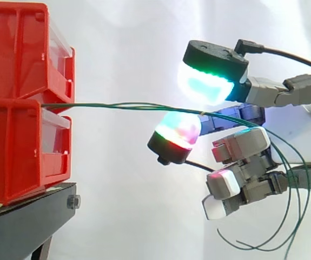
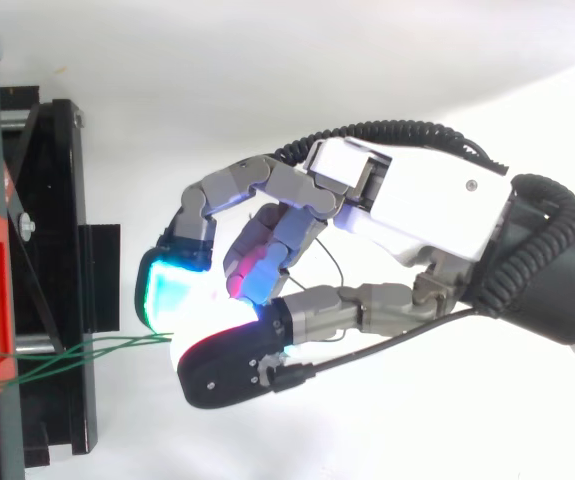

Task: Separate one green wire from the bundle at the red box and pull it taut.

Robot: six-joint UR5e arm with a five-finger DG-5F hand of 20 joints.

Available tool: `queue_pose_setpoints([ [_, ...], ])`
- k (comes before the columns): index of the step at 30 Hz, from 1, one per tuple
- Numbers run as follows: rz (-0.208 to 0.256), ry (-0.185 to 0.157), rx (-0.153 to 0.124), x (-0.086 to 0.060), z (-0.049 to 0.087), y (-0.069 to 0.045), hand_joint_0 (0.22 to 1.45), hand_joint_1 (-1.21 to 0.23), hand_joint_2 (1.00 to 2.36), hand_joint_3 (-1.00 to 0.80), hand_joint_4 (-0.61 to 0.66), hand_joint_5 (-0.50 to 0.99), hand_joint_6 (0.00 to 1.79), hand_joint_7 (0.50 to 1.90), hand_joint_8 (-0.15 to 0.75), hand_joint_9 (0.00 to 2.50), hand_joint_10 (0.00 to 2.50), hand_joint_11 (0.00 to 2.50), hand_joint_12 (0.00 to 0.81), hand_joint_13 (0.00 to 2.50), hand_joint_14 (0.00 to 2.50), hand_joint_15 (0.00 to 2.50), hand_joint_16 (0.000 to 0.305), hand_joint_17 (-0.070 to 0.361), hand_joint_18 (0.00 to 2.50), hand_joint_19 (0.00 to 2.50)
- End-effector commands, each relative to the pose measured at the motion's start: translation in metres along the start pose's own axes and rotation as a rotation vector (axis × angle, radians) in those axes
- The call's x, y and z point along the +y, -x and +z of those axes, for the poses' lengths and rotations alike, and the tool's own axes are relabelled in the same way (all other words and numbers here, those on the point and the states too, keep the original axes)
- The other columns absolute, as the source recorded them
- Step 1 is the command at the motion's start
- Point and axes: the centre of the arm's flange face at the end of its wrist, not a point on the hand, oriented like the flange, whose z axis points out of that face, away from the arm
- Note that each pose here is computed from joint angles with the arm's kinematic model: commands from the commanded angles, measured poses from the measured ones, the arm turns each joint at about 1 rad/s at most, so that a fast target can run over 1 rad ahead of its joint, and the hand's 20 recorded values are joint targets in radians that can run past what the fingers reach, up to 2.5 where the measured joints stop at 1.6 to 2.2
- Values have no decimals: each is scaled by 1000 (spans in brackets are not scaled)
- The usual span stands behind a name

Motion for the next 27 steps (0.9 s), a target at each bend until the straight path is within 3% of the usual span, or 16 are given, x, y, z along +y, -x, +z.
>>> queue_pose_setpoints([
  [1, 3, -13, 10, -1, -4, -5, 499, -640, 1000, -500, 112, -175, 843, 930, 285, 1298, 16, 1437, 362, 1084, 28, 899, 62, 139, 706, 730],
  [9, 41, -50, 24, -4, -11, -11, 503, -637, 1000, -500, 113, -187, 836, 880, 285, 1196, 20, 1335, 368, 1011, 27, 839, 61, 138, 674, 732],
  [10, 26, -108, 41, -8, -21, -14, 502, -637, 1000, -500, 112, -186, 835, 878, 289, 1206, 20, 1318, 367, 1012, 27, 833, 62, 139, 674, 732],
  [14, -2, -199, 68, -15, -33, -12, 541, -634, 1000, -500, 105, -181, 835, 921, 275, 1227, 21, 1343, 355, 1008, 28, 835, 59, 133, 659, 735],
  [16, 4, -206, 71, -15, -34, -13, 559, -648, 1000, -500, 101, -181, 837, 924, 271, 1224, 22, 1344, 348, 1008, 28, 839, 58, 131, 653, 738],
  [18, 39, -227, 83, -17, -36, -13, 566, -665, 1000, -500, 99, -181, 837, 934, 268, 1219, 22, 1341, 351, 1007, 27, 839, 58, 130, 650, 740],
  [27, 53, -220, 87, -14, -35, -14, 571, -670, 1000, -500, 98, -178, 839, 929, 270, 1226, 23, 1352, 348, 1007, 29, 836, 58, 130, 648, 741],
])
